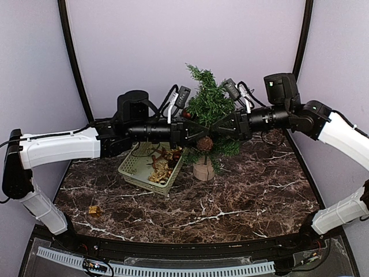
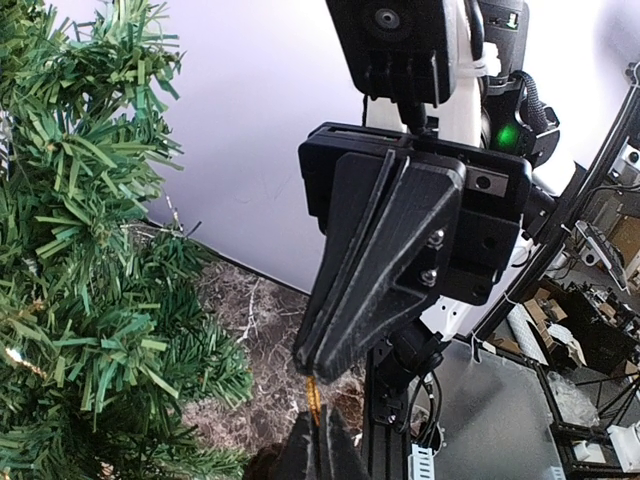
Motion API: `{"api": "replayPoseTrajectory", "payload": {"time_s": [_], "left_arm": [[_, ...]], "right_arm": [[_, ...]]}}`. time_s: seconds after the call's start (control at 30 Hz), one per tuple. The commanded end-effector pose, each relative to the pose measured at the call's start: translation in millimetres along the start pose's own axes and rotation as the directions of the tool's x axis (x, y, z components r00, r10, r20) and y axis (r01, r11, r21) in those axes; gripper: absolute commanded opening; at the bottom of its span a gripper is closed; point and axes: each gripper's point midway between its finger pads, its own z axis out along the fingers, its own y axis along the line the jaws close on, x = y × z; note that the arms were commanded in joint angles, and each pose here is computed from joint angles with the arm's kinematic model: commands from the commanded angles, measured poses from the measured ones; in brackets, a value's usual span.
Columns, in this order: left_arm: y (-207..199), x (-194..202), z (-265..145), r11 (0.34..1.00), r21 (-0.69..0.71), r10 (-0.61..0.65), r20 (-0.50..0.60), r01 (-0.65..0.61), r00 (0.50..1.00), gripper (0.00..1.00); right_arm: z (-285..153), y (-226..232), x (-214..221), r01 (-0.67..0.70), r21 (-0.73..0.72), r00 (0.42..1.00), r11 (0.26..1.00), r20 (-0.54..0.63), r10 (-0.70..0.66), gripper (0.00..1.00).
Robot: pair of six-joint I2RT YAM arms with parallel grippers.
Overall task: Decorate the small christmas tree
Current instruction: Hang the ornament pinecone on the branch.
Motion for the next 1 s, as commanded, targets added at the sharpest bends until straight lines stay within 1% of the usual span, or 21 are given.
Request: {"api": "replayPoseTrajectory", "payload": {"time_s": [0.0, 0.3, 0.4, 0.53, 0.73, 0.8, 0.87, 0.93, 0.97], "left_arm": [[-5.6, -8.1, -5.8, 1.000, 0.027, 0.007, 0.026, -0.008, 1.000, 0.03], [-9.3, -5.9, -0.9, 0.997, 0.072, 0.009, 0.012, -0.010, 1.000, 0.03], [-11.5, -4.6, -0.4, 0.996, 0.090, 0.020, 0.011, -0.021, 1.000, 0.00], [-14.8, -6.4, -2.8, 0.994, 0.103, 0.036, 0.027, -0.038, 0.999, 0.00], [-21.0, -9.5, -7.1, 0.991, 0.120, 0.046, 0.044, -0.051, 0.998, 0.00], [-22.2, -9.6, -7.7, 0.991, 0.125, 0.046, 0.043, -0.051, 0.998, 0.00], [-23.1, -9.5, -8.1, 0.990, 0.128, 0.045, 0.042, -0.050, 0.998, 0.00], [-23.4, -9.4, -8.5, 0.990, 0.129, 0.045, 0.044, -0.050, 0.998, 0.00], [-24.1, -10.2, -9.1, 0.990, 0.130, 0.045, 0.046, -0.051, 0.998, 0.00]], "right_arm": [[-1.4, 0.1, -13.4, 0.021, 0.018, 0.999, 1.000, 0.041, -0.022, 0.00], [0.0, 6.5, -16.4, 0.030, -0.025, 0.998, 0.999, 0.059, -0.028, 0.00], [1.7, 6.9, -16.7, 0.016, -0.035, 0.998, 0.999, 0.067, -0.013, 0.00], [4.7, 16.2, -17.4, -0.010, -0.112, 0.994, 0.994, 0.103, 0.021, 0.20], [4.6, 25.9, -21.9, -0.014, -0.180, 0.990, 0.984, 0.136, 0.039, 0.36], [3.5, 28.3, -24.0, -0.012, -0.193, 0.988, 0.981, 0.148, 0.041, 0.36], [2.4, 30.5, -25.6, -0.013, -0.207, 0.987, 0.978, 0.155, 0.046, 0.35], [1.8, 32.6, -26.3, -0.013, -0.220, 0.986, 0.975, 0.160, 0.049, 0.28], [1.8, 32.6, -25.9, -0.014, -0.221, 0.986, 0.975, 0.159, 0.050, 0.26]]}}
